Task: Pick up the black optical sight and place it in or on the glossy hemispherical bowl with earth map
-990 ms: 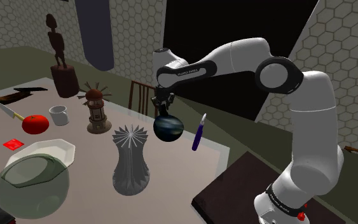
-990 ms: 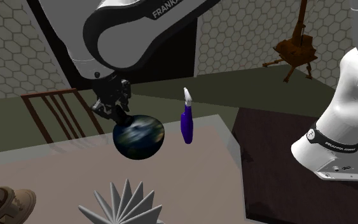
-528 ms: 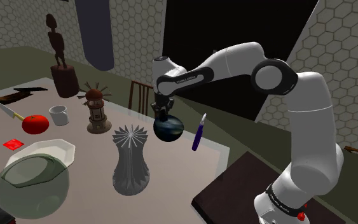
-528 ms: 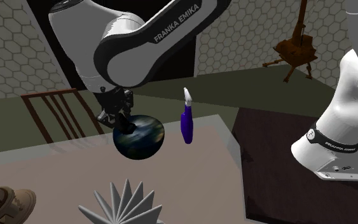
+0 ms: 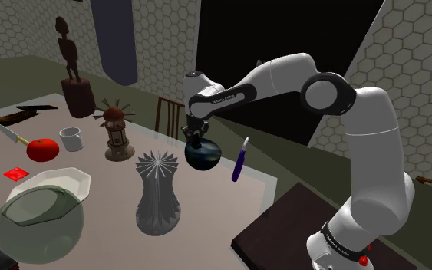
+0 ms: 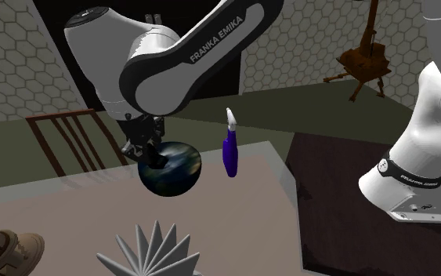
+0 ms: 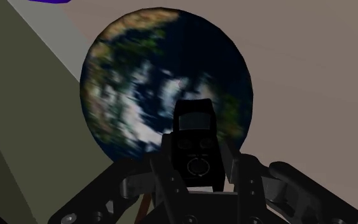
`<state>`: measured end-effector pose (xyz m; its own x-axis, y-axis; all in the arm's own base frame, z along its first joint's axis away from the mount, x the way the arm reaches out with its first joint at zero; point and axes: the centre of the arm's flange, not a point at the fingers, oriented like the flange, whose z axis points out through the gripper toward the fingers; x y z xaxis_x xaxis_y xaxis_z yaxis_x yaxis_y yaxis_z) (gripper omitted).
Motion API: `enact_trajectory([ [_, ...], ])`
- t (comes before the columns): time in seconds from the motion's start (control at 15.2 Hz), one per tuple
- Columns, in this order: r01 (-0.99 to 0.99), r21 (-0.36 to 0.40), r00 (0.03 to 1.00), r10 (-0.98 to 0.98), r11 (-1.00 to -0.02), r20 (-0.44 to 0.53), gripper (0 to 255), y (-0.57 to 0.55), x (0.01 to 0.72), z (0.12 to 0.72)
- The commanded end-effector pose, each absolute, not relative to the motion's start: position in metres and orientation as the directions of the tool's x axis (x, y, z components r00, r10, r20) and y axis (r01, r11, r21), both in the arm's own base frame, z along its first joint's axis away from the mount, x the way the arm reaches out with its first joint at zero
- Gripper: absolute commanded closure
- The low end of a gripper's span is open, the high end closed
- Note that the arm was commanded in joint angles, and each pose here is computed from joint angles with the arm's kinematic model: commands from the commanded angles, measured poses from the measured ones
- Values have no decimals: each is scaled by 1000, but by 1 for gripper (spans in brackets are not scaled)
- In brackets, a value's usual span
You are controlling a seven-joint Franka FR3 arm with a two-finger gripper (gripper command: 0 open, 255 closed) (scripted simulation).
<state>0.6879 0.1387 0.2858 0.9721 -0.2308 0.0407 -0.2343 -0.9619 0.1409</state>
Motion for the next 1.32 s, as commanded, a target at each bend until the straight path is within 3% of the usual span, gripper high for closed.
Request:
enact_trajectory([
  [0.0, -235, 143, 972, -232, -961, 37, 255, 138, 687, 284],
  [0.07, -235, 143, 972, -232, -961, 37, 255, 138, 687, 284],
  [0.13, -235, 143, 972, -232, -961, 37, 0, 138, 687, 283],
  [0.46, -235, 143, 972, -232, -961, 37, 0, 138, 687, 284],
  [0.73, -235, 143, 972, -232, -961, 37, 0, 145, 687, 333],
  [1.25, -235, 143, 972, -232, -961, 37, 0, 145, 687, 333],
])
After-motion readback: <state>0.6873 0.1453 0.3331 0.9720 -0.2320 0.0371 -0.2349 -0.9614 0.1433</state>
